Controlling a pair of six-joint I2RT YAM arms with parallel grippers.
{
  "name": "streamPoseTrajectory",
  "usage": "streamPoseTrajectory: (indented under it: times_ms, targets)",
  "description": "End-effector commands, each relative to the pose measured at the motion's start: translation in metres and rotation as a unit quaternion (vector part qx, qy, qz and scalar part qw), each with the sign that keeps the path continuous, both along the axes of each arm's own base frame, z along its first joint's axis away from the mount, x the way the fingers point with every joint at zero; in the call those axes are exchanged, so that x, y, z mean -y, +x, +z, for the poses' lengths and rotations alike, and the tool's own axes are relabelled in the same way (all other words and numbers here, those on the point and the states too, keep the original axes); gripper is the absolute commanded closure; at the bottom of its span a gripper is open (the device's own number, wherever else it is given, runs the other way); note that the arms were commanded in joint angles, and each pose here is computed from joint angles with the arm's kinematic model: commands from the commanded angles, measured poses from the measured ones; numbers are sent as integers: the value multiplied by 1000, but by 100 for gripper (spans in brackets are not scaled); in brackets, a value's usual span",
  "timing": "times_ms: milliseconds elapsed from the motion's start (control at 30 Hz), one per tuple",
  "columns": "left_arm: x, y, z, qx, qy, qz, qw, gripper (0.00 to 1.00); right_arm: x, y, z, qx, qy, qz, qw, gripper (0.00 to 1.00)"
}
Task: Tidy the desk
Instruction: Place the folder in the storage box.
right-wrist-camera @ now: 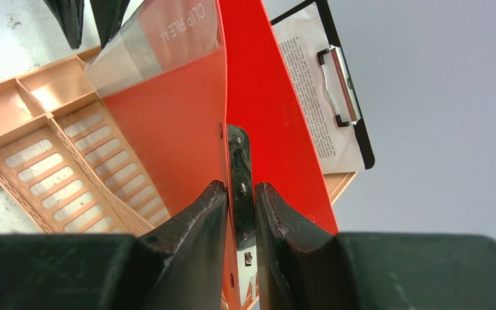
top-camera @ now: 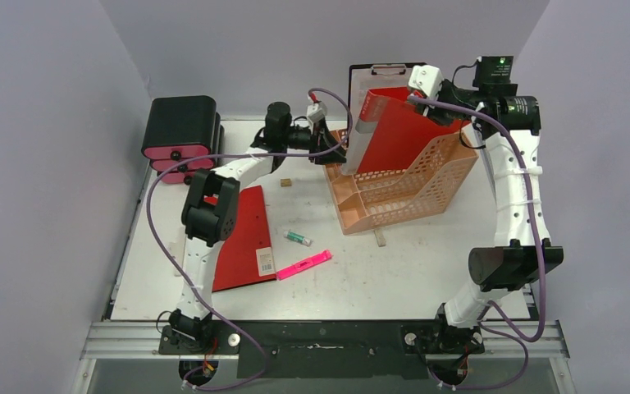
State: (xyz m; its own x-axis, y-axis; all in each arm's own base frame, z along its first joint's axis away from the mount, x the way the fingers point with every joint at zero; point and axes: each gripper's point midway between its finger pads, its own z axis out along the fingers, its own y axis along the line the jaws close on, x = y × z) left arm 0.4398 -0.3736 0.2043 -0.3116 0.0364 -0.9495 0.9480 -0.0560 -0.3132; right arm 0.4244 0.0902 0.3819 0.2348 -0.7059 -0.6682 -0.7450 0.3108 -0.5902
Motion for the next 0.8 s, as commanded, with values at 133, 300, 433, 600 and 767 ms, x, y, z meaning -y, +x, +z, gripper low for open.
streamPoseTrajectory:
  times_ms: [133,300,433,600,767]
  targets:
    - [25,2,-25,41,47,-8,998,81,13,-4,49,82,-11,-17,996,95]
    - [36,-4,-32,42,56,-15,997,87,19,3,53,89,-13,-35,995,95]
    - [45,-7,-32,40,57,-19,997,89,21,6,57,96,-11,-46,994,95]
    - [53,-8,-34,40,60,-16,997,91,19,1,66,104,-1,-44,994,95]
    - [60,6,-45,43,83,28,995,97,17,0,57,92,2,-40,995,95]
